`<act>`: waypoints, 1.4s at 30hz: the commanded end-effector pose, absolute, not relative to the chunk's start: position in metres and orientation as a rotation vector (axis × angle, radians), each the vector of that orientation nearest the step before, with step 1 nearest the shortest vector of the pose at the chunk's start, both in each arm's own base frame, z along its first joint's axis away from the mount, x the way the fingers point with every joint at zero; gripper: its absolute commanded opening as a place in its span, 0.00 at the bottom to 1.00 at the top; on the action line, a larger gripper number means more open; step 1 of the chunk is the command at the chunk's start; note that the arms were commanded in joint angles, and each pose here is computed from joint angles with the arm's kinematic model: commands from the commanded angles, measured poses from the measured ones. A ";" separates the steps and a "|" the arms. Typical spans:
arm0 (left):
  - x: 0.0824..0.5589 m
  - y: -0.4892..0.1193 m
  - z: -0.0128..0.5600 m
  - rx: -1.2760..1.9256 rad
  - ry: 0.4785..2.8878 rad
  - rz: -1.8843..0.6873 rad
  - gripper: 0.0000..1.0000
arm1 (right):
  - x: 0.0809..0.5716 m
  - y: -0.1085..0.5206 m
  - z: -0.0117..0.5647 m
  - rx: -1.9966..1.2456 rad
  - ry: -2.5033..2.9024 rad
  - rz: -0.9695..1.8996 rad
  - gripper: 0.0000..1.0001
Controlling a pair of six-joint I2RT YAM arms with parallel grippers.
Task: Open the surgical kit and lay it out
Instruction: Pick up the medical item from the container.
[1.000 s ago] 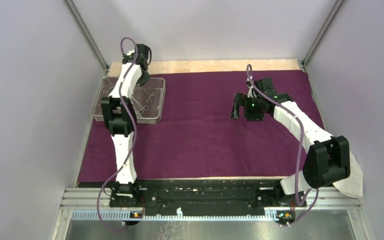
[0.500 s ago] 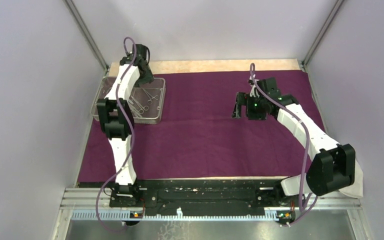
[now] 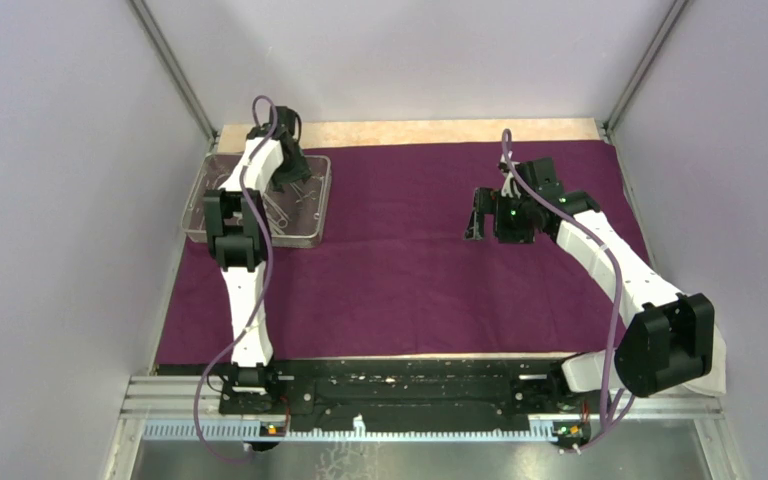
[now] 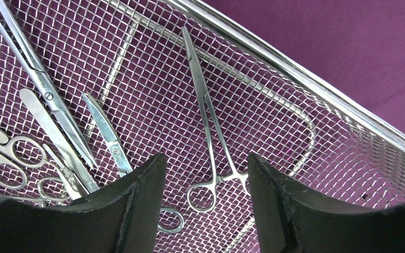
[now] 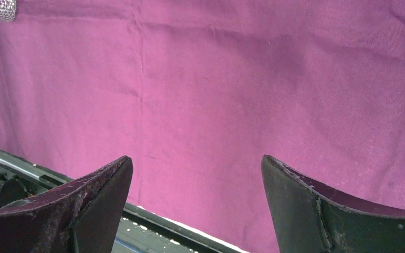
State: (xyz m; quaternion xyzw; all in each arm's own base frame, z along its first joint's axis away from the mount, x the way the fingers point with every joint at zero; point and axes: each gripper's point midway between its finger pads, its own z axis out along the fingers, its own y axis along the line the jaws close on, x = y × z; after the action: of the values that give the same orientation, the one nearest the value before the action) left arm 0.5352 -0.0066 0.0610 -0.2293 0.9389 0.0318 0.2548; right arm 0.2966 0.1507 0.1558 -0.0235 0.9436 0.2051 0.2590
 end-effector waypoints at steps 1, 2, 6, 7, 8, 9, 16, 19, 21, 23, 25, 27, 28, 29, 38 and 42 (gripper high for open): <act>0.546 -0.005 0.067 -0.668 2.493 0.124 0.63 | 0.303 0.149 0.161 -0.062 2.529 0.551 0.91; 0.546 -0.004 0.064 -0.672 2.494 0.152 0.63 | 0.303 0.148 0.160 -0.059 2.531 0.548 0.91; 0.544 0.003 0.049 -0.696 2.511 0.263 0.62 | 0.302 0.147 0.158 -0.059 2.534 0.542 0.91; 0.544 0.005 0.047 -0.705 2.511 0.278 0.61 | 0.302 0.147 0.157 -0.059 2.537 0.541 0.91; 0.544 0.007 0.046 -0.717 2.507 0.292 0.60 | 0.302 0.147 0.157 -0.058 2.537 0.540 0.91; 0.544 0.007 0.045 -0.719 2.504 0.297 0.59 | 0.302 0.147 0.156 -0.055 2.540 0.538 0.91; 0.557 0.000 0.033 -0.698 2.492 0.218 0.46 | 0.301 0.145 0.153 -0.056 2.549 0.526 0.91; 0.554 -0.003 0.026 -0.734 2.490 0.196 0.39 | 0.301 0.145 0.153 -0.054 2.550 0.521 0.91; 0.553 -0.003 0.024 -0.747 2.477 0.180 0.33 | 0.301 0.144 0.154 -0.052 2.550 0.520 0.91; 0.553 -0.002 0.026 -0.750 2.461 0.168 0.26 | 0.302 0.144 0.154 -0.052 2.550 0.515 0.91; 0.553 0.001 0.026 -0.753 2.452 0.170 0.22 | 0.302 0.144 0.155 -0.052 2.549 0.511 0.91; 0.554 0.005 0.030 -0.751 2.448 0.171 0.20 | 0.302 0.143 0.155 -0.052 2.548 0.509 0.91; 0.554 0.006 0.032 -0.747 2.445 0.174 0.20 | 0.302 0.143 0.155 -0.052 2.548 0.509 0.91; 0.554 0.007 0.036 -0.743 2.440 0.178 0.20 | 0.302 0.143 0.155 -0.052 2.549 0.509 0.91; 0.553 0.012 0.075 -0.723 2.393 0.162 0.19 | 0.304 0.144 0.155 -0.040 2.542 0.517 0.91; 0.551 0.016 0.086 -0.730 2.382 0.152 0.19 | 0.303 0.144 0.155 -0.037 2.544 0.519 0.91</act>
State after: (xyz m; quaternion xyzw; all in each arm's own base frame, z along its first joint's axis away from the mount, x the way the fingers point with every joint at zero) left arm 0.5521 0.0076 0.0424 -0.2739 0.9156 0.0662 0.2869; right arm 0.2983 0.1473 0.1534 -0.0195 0.9456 0.1945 0.2601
